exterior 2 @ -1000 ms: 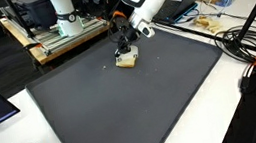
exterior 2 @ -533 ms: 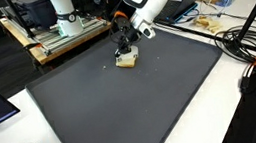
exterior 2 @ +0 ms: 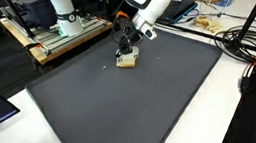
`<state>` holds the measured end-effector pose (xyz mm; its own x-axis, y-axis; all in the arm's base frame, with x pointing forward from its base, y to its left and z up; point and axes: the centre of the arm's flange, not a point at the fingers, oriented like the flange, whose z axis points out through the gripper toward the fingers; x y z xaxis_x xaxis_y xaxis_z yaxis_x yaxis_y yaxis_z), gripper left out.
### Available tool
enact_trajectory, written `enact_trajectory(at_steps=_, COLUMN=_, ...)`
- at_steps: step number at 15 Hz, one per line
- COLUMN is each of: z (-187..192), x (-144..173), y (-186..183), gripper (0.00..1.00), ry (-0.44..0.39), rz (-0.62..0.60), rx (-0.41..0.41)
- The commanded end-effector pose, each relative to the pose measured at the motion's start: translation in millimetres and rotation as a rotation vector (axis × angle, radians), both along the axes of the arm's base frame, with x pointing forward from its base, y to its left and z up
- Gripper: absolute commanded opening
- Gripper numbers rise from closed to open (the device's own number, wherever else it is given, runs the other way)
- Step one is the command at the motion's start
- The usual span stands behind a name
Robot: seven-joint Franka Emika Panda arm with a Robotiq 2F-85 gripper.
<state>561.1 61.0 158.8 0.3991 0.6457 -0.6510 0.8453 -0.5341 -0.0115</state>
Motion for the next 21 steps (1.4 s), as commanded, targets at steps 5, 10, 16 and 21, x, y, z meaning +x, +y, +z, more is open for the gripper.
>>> enact_trajectory(at_steps=5, z=-34.4, x=13.3, y=15.9, gripper=0.01, ry=0.031, rz=0.029, rx=-0.014)
enact_trajectory(at_steps=10, z=-31.7, x=16.8, y=27.4, gripper=0.01, ry=0.032, rz=0.043, rx=-0.004)
enact_trajectory(at_steps=16, z=-30.4, x=16.5, y=38.0, gripper=0.01, ry=0.037, rz=0.037, rx=0.02)
enact_trajectory(at_steps=21, z=-28.3, x=18.8, y=45.5, gripper=0.01, ry=0.038, rz=0.048, rx=0.021)
